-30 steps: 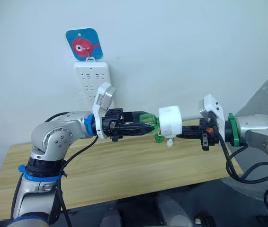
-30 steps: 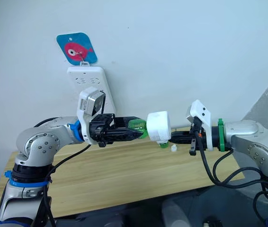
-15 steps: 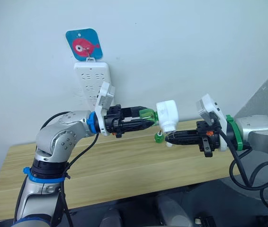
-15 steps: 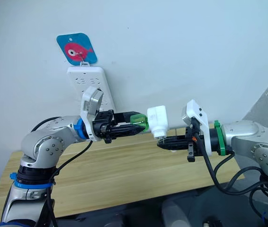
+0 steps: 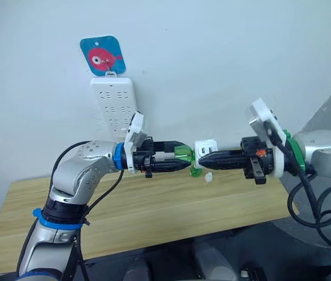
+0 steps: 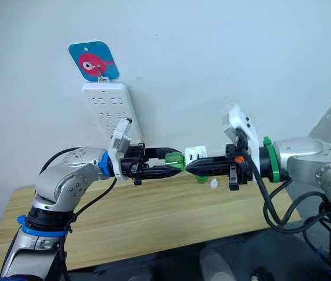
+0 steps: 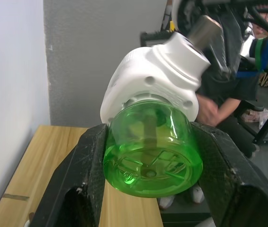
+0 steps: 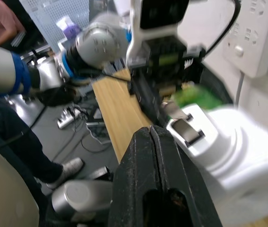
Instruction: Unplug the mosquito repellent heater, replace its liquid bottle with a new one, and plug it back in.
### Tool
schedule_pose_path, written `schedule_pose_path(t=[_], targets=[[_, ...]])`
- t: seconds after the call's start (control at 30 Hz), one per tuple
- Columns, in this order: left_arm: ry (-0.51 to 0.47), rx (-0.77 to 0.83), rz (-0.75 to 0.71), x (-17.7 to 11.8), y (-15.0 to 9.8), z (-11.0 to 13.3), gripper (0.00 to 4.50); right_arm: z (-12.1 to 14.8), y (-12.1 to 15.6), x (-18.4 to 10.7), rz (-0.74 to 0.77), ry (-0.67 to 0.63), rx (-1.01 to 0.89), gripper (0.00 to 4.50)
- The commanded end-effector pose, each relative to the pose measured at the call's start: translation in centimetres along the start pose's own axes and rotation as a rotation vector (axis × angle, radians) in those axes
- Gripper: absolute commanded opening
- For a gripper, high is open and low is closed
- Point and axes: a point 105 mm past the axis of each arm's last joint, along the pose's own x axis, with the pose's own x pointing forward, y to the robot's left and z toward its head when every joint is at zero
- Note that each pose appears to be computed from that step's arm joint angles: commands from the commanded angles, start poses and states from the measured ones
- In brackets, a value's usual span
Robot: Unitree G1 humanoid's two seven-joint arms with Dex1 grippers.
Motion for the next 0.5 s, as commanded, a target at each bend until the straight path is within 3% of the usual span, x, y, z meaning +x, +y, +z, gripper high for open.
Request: schedule_pose_path(t=[0.03,0.3,0.5], targets=[[-0.002,0.049,-0.037,0.0,-0.7,0.6,2.3,1.2,-0.3,-0.3,-0.015,-0.027,-0.012,0.0],[0.017,0.03,-0.094,-0.5,-1.8,0.2,2.3,0.7,-2.5,-0.3,-0.115,0.007,-0.013,0.0],[0.01,0.009,-0.098,-0.7,-1.8,0.2,2.3,1.4,-2.4,-0.6,-0.094,-0.028,-0.009,0.0]])
